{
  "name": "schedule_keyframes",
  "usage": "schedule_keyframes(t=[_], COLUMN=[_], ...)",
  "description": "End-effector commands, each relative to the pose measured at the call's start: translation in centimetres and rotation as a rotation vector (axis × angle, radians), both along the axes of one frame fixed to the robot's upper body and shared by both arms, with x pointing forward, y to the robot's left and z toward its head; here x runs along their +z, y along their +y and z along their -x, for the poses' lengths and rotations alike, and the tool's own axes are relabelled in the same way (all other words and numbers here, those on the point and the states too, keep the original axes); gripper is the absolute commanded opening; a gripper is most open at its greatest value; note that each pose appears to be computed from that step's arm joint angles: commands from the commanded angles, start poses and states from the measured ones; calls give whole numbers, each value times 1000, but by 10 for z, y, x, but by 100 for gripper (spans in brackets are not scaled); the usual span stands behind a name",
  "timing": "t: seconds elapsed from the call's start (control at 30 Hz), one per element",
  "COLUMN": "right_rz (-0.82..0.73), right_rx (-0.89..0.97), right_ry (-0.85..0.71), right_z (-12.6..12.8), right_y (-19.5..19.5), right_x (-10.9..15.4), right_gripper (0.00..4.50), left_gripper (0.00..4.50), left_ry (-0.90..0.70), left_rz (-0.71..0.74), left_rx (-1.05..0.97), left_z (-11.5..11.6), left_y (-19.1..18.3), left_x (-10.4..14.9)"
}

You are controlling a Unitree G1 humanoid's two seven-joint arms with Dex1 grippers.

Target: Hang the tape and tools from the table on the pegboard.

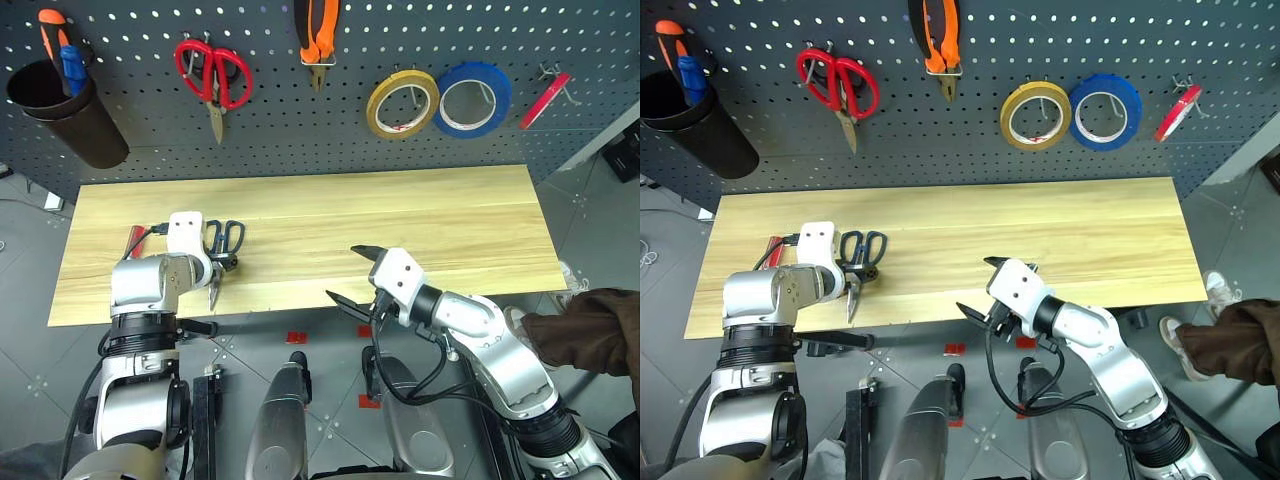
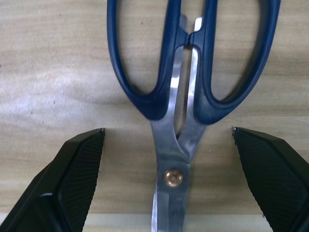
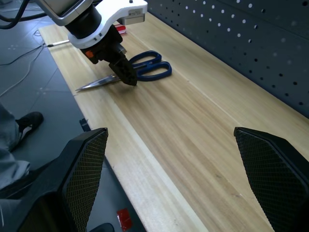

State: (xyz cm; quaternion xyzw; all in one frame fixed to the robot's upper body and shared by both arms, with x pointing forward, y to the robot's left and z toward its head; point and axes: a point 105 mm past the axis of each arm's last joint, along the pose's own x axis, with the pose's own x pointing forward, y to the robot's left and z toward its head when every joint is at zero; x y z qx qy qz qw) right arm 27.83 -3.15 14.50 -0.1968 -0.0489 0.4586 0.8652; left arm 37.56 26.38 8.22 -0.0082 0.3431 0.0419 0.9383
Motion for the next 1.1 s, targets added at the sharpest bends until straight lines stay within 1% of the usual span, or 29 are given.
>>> schedule_keyframes(t=[0.03,0.17,0.33,0.4,0.47,0.53,0.57,0.63,0.67,0.7,0.77,0.83,0.9,1.0,1.1], right_rz=[-28,-34,-34,-34,-35,-41,-46,-70,-98,-130,-184,-214,-213,-200,-185], right_rx=[-5,-20,-31,-35,-39,-39,-37,-15,8,32,70,96,103,105,112], right_ry=[-42,-47,-49,-51,-56,-66,-71,-89,-94,-95,-92,-91,-102,-117,-120], right_z=[1,-2,-4,-5,-7,-9,-9,-8,-6,-3,0,1,-1,-7,-12], right_y=[0,-2,-4,-5,-6,-6,-6,-4,-2,-1,2,3,3,3,4], right_x=[11,13,13,13,14,18,20,29,36,44,59,71,77,79,76], right_gripper=[450,450,450,450,450,450,450,450,450,450,450,450,450,450,450], left_gripper=[363,240,100,82,75,72,71,66,61,51,48,48,48,48,48], left_ry=[76,100,106,84,60,-66,-147,-431,-625,-737,-864,-939,-1002,-1070,-1117], left_rz=[-24,-3,3,3,1,6,3,-24,-26,-4,22,-17,-58,-163,-228], left_rx=[3,20,25,21,15,-32,-60,-179,-246,-268,-279,-300,-281,-355,-357], left_z=[9,16,23,23,23,17,15,13,18,27,43,55,65,87,93], left_y=[1,4,7,7,7,0,-5,-23,-35,-42,-47,-51,-50,-62,-65], left_x=[-18,-22,-23,-21,-18,-3,8,47,75,92,112,122,129,134,137])
